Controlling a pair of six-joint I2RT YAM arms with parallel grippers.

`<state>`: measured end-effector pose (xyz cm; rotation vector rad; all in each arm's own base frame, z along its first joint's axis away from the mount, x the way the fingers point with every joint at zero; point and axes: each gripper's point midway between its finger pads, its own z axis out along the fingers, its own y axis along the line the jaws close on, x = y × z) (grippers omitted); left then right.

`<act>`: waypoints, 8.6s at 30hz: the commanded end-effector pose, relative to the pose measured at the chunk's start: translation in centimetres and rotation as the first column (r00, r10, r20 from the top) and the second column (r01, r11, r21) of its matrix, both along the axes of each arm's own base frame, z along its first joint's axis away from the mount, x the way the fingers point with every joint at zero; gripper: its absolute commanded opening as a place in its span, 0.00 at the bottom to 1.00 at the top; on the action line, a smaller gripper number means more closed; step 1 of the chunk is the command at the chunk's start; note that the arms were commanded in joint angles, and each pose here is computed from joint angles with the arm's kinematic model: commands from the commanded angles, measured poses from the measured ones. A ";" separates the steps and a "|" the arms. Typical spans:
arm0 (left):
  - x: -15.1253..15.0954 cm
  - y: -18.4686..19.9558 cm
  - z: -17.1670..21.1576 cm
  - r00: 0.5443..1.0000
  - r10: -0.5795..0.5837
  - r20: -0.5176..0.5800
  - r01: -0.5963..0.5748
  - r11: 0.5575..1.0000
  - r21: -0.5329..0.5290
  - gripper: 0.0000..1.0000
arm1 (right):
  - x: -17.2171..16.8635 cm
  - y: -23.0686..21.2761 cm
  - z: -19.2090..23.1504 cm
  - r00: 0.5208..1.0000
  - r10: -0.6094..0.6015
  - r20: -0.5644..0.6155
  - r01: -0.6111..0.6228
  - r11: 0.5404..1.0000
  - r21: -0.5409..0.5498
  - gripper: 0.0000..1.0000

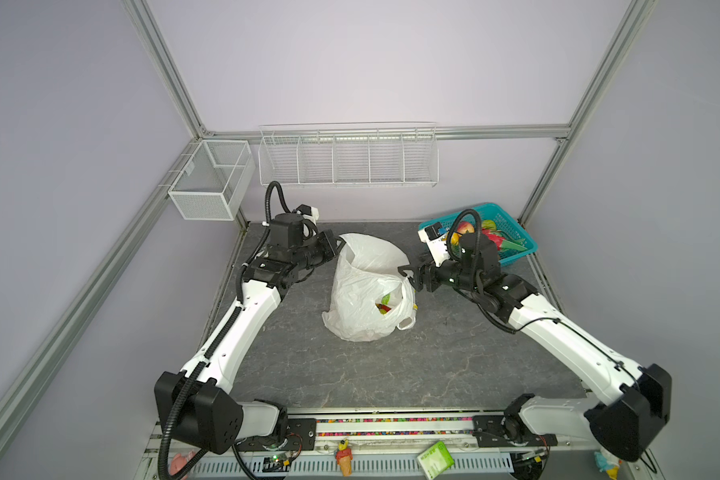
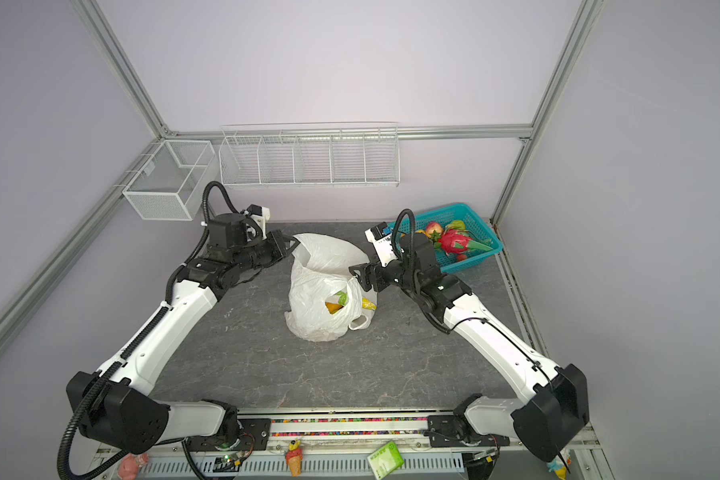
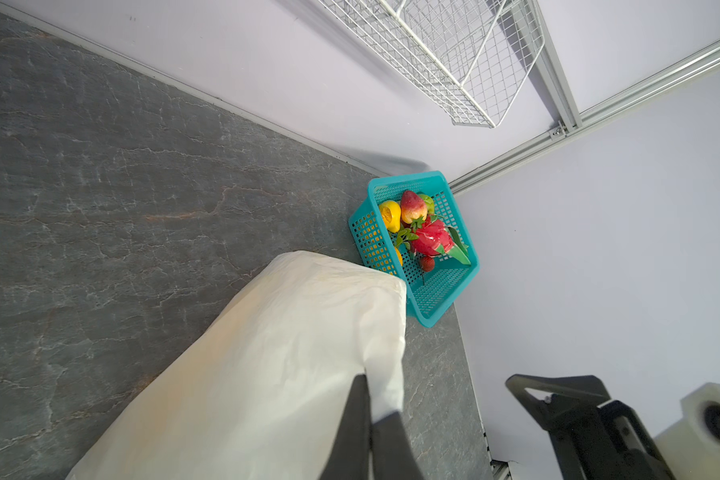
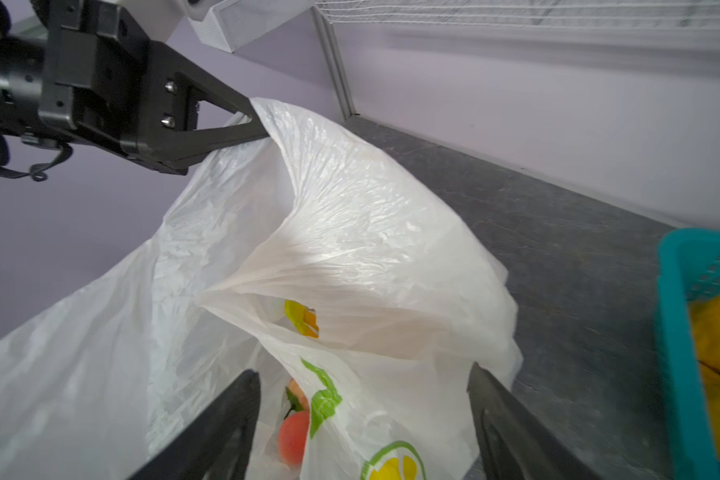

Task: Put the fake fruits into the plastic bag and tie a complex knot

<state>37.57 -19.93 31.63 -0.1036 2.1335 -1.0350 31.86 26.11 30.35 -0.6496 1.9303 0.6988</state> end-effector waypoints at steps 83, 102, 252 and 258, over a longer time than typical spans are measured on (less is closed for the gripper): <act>-0.4 0.2 1.1 1.000 -0.009 0.024 0.009 1.000 -0.018 0.00 | 17.7 -12.1 -3.7 0.915 -0.365 -0.174 0.360 0.931 -0.064 0.31; -0.5 0.1 1.2 1.000 -0.005 0.023 0.006 1.000 -0.027 0.00 | -3.5 9.2 -3.4 0.920 0.354 -0.168 -0.335 0.933 0.134 0.33; -19.3 1.3 -0.6 0.880 -0.339 0.332 0.198 0.898 0.392 0.00 | -1.7 14.7 -11.7 0.922 0.388 -0.003 -0.348 0.825 -0.444 0.55; -19.2 1.8 -0.2 0.882 -0.317 0.349 0.171 0.905 0.390 0.00 | -1.2 15.1 -13.0 0.928 0.372 -0.024 -0.342 0.826 -0.448 0.44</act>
